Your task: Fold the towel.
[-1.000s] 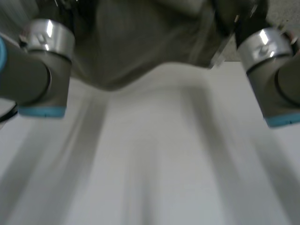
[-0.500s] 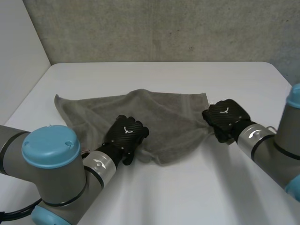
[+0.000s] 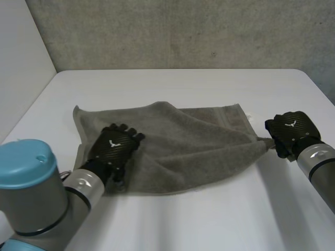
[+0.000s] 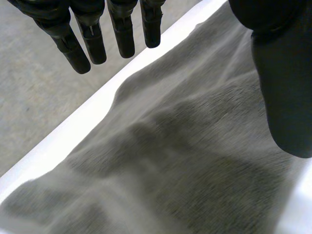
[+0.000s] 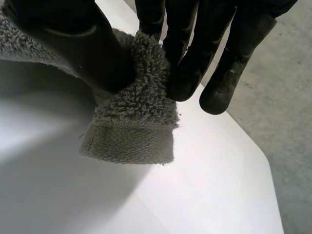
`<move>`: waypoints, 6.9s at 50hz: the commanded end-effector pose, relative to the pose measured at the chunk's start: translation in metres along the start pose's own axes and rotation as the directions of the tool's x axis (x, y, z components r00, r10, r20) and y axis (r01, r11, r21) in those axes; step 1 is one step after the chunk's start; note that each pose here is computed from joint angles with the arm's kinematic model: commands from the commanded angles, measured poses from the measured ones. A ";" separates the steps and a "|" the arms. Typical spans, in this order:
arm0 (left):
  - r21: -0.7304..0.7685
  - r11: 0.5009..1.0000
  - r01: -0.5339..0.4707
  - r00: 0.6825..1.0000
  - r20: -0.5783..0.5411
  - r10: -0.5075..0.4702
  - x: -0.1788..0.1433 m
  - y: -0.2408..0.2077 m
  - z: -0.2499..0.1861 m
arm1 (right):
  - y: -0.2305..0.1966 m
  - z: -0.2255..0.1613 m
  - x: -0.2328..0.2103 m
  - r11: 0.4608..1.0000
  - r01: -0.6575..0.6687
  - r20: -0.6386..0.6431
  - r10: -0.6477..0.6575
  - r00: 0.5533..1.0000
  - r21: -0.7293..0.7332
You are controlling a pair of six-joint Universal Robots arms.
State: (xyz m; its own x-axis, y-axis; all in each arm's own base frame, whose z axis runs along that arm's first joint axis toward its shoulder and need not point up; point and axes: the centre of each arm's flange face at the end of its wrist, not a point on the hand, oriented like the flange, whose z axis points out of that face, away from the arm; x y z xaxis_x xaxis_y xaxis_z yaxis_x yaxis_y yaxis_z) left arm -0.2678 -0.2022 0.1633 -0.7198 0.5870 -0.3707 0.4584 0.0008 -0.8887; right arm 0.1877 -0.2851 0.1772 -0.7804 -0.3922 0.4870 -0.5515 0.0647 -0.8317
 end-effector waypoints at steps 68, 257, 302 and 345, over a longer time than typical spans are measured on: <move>-0.270 0.962 -0.047 0.999 0.005 0.050 -0.059 0.075 0.006 | 0.011 0.005 0.004 1.000 0.002 -0.056 -0.003 0.998 -0.015; -0.120 0.921 0.370 0.916 0.212 -0.340 -0.137 0.035 0.048 | -0.013 0.035 0.063 0.969 -0.036 0.178 0.081 0.981 -0.244; 0.034 0.950 0.311 0.872 0.388 -0.299 -0.157 0.010 0.101 | -0.063 0.065 0.059 0.994 -0.072 -0.174 0.086 0.981 0.082; 0.092 0.954 0.286 0.936 0.187 -0.298 -0.088 0.015 0.044 | 0.042 0.028 0.007 0.997 -0.038 0.066 0.043 0.997 -0.074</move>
State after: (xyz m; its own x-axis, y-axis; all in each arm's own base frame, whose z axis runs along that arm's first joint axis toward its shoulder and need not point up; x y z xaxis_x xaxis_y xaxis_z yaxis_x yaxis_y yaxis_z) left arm -0.2215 -0.2915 0.1759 -0.9070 0.3986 -0.1356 0.1825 0.0819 -0.9798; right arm 0.1758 -0.2981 0.1515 -0.7972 -0.4637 0.3867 -0.5014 0.1517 -0.8518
